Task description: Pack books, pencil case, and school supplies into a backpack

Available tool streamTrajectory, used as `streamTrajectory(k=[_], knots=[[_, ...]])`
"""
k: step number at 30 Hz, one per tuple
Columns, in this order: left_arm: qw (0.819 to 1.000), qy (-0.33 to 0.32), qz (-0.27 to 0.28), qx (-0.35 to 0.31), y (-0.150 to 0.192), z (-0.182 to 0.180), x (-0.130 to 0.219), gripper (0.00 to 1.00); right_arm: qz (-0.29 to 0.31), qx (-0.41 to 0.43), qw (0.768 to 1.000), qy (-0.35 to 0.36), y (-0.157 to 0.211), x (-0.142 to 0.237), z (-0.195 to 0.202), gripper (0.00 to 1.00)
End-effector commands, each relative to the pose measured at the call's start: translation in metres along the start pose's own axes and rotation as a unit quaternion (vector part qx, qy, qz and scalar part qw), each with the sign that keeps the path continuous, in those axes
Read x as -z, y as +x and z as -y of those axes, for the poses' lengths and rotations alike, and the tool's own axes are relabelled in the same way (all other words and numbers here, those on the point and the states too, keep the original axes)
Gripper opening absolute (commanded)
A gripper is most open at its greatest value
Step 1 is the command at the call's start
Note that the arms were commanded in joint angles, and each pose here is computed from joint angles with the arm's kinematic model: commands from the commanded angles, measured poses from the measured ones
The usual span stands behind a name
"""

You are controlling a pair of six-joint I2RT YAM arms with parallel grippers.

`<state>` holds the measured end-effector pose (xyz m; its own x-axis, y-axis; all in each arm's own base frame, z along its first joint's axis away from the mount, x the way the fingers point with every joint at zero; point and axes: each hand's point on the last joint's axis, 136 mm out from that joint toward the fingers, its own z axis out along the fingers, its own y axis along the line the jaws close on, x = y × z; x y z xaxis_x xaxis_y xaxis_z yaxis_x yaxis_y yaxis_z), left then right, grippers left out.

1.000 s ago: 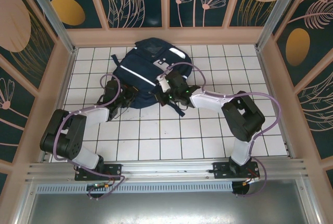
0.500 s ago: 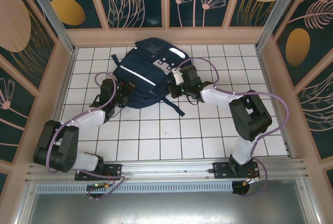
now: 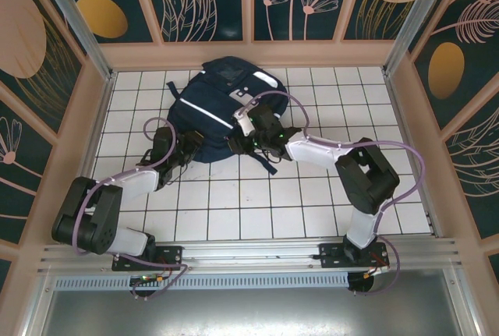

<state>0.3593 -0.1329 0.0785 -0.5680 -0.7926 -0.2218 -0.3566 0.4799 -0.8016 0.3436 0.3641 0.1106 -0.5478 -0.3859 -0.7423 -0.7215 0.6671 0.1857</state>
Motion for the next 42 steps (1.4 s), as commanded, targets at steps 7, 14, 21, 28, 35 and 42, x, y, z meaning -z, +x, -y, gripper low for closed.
streamTrajectory(k=[7, 14, 21, 28, 35, 42], knots=[[0.999, -0.043, 0.000, 0.003, 0.003, -0.034, -0.014, 0.41, 0.001, 0.024, 1.000, 0.000, -0.006, -0.030, -0.004, 0.47], [0.999, -0.053, -0.008, 0.000, 0.006, -0.041, -0.018, 0.40, -0.029, 0.021, 0.999, 0.038, 0.018, -0.043, 0.012, 0.40], [0.997, -0.079, 0.006, -0.008, -0.005, -0.055, -0.016, 0.40, -0.036, 0.029, 0.998, 0.034, 0.020, -0.034, 0.012, 0.00], [0.994, -0.108, 0.010, -0.013, -0.014, -0.075, -0.018, 0.38, -0.005, 0.023, 0.999, 0.030, -0.004, -0.003, 0.031, 0.00], [0.994, -0.108, 0.002, -0.022, -0.015, -0.072, -0.020, 0.38, 0.003, 0.022, 1.000, 0.013, -0.013, 0.008, 0.046, 0.00], [0.993, -0.108, -0.003, -0.037, -0.017, -0.064, -0.018, 0.39, -0.015, 0.075, 0.993, -0.091, -0.006, 0.001, 0.006, 0.37]])
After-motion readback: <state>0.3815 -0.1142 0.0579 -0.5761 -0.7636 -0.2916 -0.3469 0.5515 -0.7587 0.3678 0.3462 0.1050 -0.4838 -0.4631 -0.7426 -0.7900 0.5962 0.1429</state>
